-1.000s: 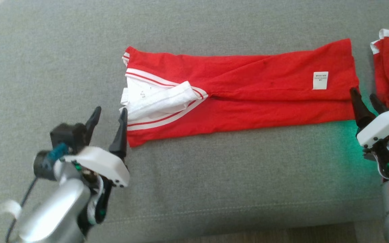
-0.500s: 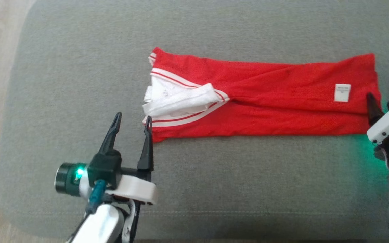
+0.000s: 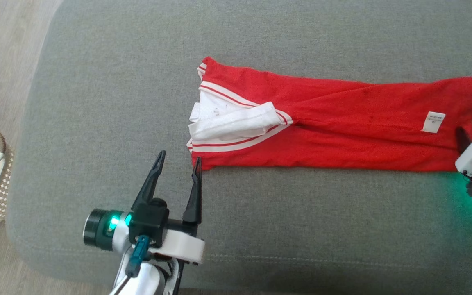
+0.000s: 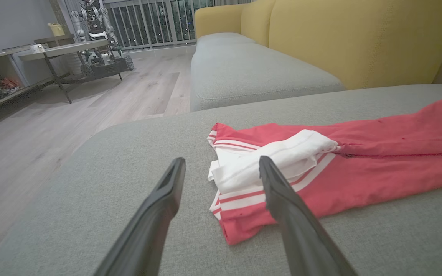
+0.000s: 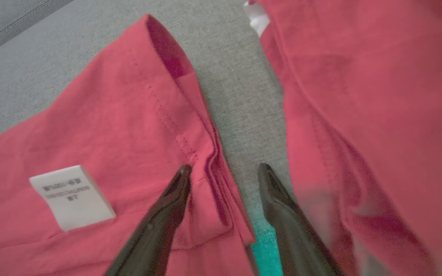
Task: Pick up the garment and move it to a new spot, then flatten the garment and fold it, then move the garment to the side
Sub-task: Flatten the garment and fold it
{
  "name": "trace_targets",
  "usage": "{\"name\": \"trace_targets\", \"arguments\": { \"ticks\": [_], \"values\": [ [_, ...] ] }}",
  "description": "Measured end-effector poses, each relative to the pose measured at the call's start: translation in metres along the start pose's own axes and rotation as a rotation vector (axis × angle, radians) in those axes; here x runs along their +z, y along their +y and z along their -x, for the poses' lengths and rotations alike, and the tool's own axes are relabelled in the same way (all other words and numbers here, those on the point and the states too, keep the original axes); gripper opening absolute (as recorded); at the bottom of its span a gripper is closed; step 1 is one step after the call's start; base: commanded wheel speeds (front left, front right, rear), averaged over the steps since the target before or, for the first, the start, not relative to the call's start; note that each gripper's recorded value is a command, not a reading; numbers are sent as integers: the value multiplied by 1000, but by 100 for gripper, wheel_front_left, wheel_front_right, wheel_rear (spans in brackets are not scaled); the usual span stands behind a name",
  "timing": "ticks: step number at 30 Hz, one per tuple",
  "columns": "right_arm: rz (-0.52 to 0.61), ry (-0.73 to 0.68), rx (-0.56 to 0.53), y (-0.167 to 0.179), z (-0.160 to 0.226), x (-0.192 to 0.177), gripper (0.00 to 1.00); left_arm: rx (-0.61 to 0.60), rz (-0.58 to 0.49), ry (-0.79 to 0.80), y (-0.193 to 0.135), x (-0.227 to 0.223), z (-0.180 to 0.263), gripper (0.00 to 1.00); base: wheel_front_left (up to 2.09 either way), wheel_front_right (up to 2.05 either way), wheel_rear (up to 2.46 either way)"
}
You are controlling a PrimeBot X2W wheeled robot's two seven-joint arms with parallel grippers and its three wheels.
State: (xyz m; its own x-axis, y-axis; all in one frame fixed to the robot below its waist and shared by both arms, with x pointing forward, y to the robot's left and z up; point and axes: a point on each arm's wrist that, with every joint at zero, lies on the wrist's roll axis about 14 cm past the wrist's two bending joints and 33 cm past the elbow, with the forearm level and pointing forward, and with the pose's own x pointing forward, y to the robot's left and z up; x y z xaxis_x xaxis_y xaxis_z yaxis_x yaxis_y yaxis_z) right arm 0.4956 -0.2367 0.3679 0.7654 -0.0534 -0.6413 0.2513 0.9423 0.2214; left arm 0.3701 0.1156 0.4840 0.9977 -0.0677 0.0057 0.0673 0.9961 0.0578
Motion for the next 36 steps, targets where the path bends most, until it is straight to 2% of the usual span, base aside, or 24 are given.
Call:
{"name": "trace_targets", "arguments": {
  "ticks": [1, 2, 3, 15, 26, 30, 36],
  "values": [
    [2, 10, 4, 2, 0, 0, 25, 2, -2, -1, 1, 0, -1, 100, 0, 0, 0],
    [7, 13, 7, 3, 0, 0, 2, 7, -2, -2, 2, 0, -2, 100, 0, 0, 0],
    [11, 15, 9, 4, 0, -1, 0, 2, -3, -2, 1, 0, -2, 100, 0, 0, 0],
    [43, -50, 37, 9, 10, 18, 0, -16, 16, 2, -5, -1, -2, 100, 0, 0, 0],
    [205, -282, -21, -19, 47, 117, 0, -59, 22, -28, -16, 8, 0, 100, 0, 0, 0],
    [258, -322, 13, 0, 60, 136, 0, -66, 28, -24, -19, 7, 5, 100, 0, 0, 0],
    [348, -353, 157, 66, 81, 141, 0, -76, 33, -3, -22, 1, 12, 100, 0, 0, 0]
  ]
}}
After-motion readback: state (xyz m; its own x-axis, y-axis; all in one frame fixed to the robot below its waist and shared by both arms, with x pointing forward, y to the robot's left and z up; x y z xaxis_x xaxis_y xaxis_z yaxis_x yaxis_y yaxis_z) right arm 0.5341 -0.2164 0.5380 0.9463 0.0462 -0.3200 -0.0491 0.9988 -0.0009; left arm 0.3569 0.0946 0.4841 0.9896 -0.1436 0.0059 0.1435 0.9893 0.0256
